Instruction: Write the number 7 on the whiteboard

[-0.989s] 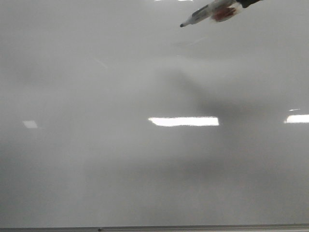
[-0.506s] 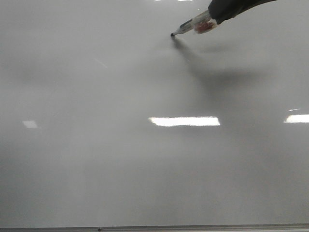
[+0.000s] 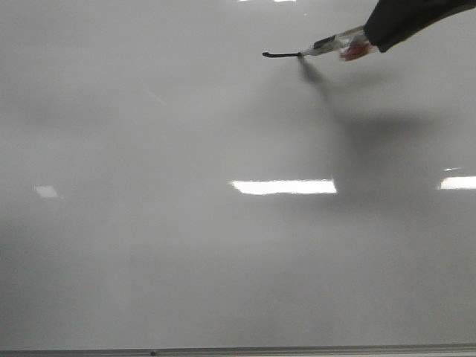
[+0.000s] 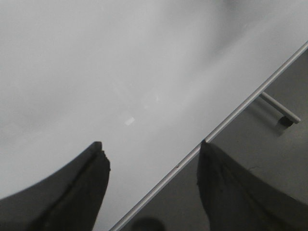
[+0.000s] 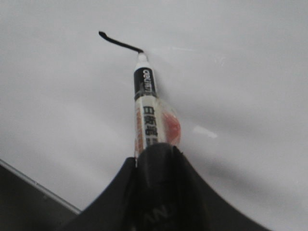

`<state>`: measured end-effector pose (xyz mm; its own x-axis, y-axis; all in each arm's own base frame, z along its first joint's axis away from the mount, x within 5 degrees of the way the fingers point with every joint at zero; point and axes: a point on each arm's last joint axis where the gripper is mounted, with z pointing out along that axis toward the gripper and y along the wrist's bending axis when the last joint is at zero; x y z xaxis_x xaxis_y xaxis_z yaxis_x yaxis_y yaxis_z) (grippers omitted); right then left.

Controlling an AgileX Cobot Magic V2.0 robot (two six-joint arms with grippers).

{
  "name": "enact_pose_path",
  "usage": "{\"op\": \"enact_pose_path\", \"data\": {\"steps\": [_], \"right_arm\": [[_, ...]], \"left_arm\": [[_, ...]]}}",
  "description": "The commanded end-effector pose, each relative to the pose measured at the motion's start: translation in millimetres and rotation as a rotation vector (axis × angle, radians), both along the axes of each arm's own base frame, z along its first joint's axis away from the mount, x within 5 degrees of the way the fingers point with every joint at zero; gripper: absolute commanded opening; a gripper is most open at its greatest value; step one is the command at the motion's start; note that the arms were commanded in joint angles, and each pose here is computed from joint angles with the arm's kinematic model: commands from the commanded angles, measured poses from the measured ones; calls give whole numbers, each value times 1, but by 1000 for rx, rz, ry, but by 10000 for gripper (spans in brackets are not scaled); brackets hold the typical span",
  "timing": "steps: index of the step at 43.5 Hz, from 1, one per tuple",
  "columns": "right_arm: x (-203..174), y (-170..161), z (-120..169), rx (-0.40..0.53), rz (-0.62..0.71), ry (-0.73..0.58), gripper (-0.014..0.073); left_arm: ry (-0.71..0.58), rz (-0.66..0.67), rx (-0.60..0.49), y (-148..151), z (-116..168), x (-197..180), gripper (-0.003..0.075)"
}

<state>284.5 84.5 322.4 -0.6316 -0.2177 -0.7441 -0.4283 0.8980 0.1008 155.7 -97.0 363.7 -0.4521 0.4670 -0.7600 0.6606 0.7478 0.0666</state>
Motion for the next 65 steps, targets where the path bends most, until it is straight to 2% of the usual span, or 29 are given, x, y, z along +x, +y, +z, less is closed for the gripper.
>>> {"op": "enact_pose_path", "data": {"steps": [1, 9, 18, 23, 30, 36, 41, 52, 65], "right_arm": [[4, 0, 5, -26, 21, -20, -107], [-2, 13, -17, -71, 115, 66, -107], [-14, 15, 4, -55, 131, -1, -107], [-41, 20, 23, -53, 204, -21, -107], [-92, 27, 27, -128, 416, -73, -107], [-130, 30, 20, -226, 648, -107, -107], [-148, 30, 21, -241, 737, -100, -107], [-152, 29, 23, -233, 747, -101, -107], [-152, 29, 23, -226, 743, -108, -107]], "left_arm": [[-88, 20, -81, -1, 17, 1, 407], [-93, 22, -84, -1, 17, 2, 407], [-97, 17, -79, -1, 17, 2, 408], [-117, -4, -61, -1, 19, 2, 408], [-143, -172, -3, -9, 17, -4, 408], [-112, -380, 46, -29, 12, -10, 408], [-98, -507, 72, -53, 9, -11, 409], [-58, -730, 103, -113, 3, -17, 409], [-7, -802, 135, -152, -12, -11, 410]]}}
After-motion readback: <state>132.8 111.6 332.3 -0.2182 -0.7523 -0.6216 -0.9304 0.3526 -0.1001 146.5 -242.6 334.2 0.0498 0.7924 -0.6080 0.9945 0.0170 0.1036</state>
